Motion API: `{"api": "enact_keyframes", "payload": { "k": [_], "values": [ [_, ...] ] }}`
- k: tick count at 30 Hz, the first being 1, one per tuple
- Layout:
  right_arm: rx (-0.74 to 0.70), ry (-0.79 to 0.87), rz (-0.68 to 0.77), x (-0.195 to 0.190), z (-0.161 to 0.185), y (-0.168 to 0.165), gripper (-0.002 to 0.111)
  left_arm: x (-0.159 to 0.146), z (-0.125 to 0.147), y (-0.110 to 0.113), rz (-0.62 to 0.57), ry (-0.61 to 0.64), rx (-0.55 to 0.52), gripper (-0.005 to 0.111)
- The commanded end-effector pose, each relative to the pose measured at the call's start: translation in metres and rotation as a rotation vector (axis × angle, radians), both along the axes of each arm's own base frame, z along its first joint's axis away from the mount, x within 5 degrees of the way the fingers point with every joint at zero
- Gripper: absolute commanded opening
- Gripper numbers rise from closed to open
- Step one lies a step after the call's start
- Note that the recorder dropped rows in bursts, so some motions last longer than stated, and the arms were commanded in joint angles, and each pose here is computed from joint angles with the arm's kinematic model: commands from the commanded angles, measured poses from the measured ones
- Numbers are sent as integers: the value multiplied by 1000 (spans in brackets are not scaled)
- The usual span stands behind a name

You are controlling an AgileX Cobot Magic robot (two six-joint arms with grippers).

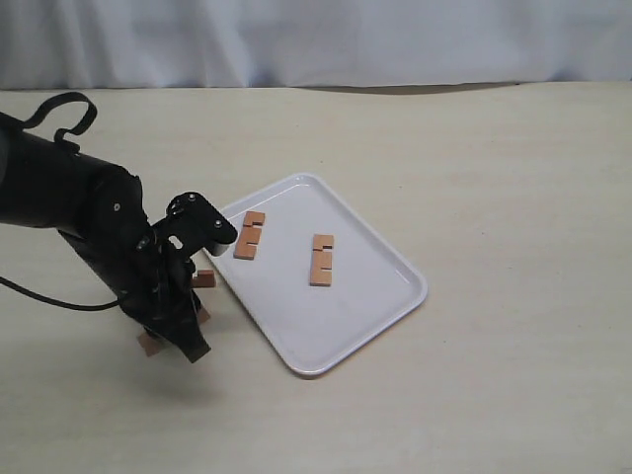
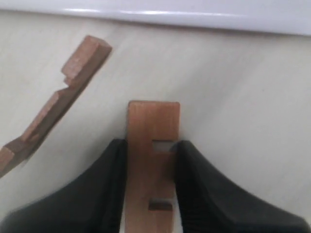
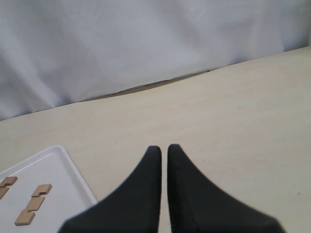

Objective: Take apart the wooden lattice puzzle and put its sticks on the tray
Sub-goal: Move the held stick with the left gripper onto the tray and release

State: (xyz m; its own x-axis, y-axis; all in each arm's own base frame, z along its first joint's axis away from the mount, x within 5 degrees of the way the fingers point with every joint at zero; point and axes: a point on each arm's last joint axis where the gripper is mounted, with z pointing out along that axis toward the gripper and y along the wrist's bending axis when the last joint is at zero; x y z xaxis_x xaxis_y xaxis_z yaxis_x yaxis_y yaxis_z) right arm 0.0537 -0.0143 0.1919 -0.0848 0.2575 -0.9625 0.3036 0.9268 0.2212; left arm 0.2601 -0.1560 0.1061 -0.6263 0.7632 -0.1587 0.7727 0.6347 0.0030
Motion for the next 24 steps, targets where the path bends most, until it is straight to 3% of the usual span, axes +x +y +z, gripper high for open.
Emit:
{"api": "enact_keyframes", "payload": {
  "k": [1,4,8,12,16,20,24],
  "values": [
    [-8,1,2,0,-1,0,4,-3,-3,3,-27,37,34,0],
    [-8,1,2,0,-1,0,4,-3,2,1,-21,52,29,0],
    [-8,1,2,0,-1,0,4,1,33,-11,17,31,-58,0],
    [-8,1,2,0,-1,0,4,-2,64,-35,6,-88,-183,0],
    [-8,1,2,0,-1,0,4,1,78,-60,62,-220,-325,0],
    [-8,1,2,0,-1,0,4,21,80,-75,278,-257,-434,0],
    [-8,1,2,0,-1,0,4,42,74,-90,363,-229,-444,0]
  ]
}}
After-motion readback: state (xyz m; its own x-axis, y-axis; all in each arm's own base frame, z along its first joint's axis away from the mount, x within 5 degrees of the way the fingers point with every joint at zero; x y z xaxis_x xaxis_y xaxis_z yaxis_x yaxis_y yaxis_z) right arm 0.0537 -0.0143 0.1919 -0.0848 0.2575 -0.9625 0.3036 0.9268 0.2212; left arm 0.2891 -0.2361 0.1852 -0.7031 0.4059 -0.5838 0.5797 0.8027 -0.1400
